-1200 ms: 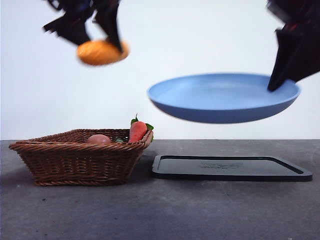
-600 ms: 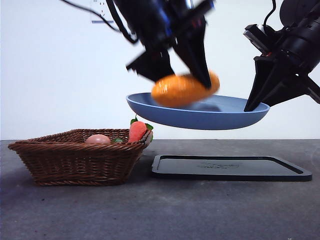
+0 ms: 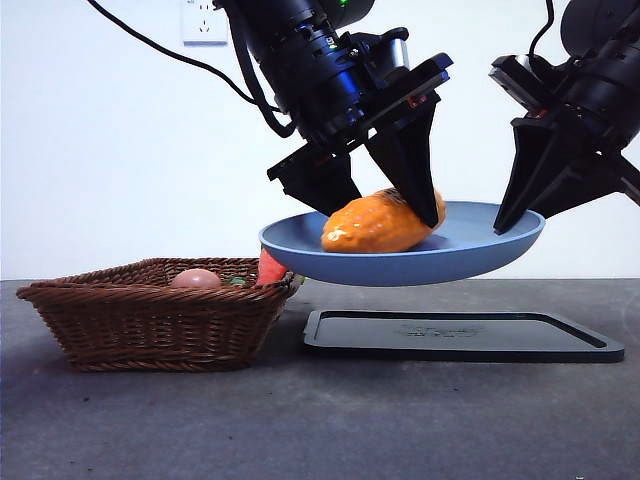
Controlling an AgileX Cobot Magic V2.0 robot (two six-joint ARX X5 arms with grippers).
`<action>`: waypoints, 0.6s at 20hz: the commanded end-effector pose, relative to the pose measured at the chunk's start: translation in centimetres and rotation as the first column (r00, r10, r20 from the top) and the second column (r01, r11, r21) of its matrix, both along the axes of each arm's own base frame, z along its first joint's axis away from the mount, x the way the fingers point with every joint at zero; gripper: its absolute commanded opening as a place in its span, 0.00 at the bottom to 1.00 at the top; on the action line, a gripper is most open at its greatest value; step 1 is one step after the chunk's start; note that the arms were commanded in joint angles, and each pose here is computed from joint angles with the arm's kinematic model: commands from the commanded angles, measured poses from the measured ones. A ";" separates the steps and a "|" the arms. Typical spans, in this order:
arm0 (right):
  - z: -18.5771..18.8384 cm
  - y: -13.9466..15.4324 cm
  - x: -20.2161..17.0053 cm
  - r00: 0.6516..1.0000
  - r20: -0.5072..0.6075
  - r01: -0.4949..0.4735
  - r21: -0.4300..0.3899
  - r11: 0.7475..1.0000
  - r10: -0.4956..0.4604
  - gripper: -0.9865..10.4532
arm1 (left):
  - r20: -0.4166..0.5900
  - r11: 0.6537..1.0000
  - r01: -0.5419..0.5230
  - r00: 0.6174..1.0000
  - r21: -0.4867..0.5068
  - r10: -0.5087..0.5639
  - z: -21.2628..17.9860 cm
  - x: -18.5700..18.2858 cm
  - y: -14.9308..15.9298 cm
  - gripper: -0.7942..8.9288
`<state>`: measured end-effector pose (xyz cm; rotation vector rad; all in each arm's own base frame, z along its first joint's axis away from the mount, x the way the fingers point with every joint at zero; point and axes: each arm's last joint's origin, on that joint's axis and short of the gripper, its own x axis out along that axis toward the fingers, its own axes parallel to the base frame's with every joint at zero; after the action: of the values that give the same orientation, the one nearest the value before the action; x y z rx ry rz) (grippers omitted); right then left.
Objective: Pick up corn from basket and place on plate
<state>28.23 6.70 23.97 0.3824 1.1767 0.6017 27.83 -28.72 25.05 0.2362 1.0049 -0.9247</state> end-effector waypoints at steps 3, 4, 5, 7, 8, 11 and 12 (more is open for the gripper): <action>0.3 0.2 0.3 1.000 -0.004 -0.010 0.030 1.000 0.010 0.09 | -0.027 0.999 0.014 1.000 0.043 -0.013 -0.2 0.0 -0.5 0.42; 0.3 0.2 0.3 1.000 -0.008 -0.010 0.029 1.000 0.010 0.09 | -0.027 0.999 0.013 1.000 0.044 -0.012 0.2 0.0 -0.5 0.42; 0.3 0.2 0.2 1.000 -0.013 -0.010 0.028 1.000 0.010 0.09 | -0.016 0.999 0.006 1.000 0.051 -0.005 0.7 0.1 -0.5 0.42; 0.3 0.2 0.2 1.000 -0.013 -0.010 0.028 1.000 0.010 0.09 | 0.006 0.998 -0.004 1.000 0.060 0.004 2.1 0.2 -0.5 0.42; 0.3 0.2 0.2 1.000 -0.013 -0.010 0.028 1.000 0.010 0.09 | 0.013 0.998 -0.001 1.000 0.061 0.000 2.7 0.2 -0.5 0.42; 0.3 0.2 0.2 1.000 -0.012 -0.007 0.026 1.000 0.008 0.09 | 0.032 0.998 0.011 0.999 0.055 -0.013 4.9 0.3 -0.4 0.42; 0.3 0.2 0.2 1.000 -0.012 -0.007 0.026 1.000 0.008 0.09 | 0.039 0.998 0.013 0.999 0.056 -0.015 5.4 0.4 -0.3 0.42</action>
<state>28.05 6.71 23.92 0.3954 1.1957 0.6117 27.89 -28.48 30.64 0.2855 1.0059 -0.8919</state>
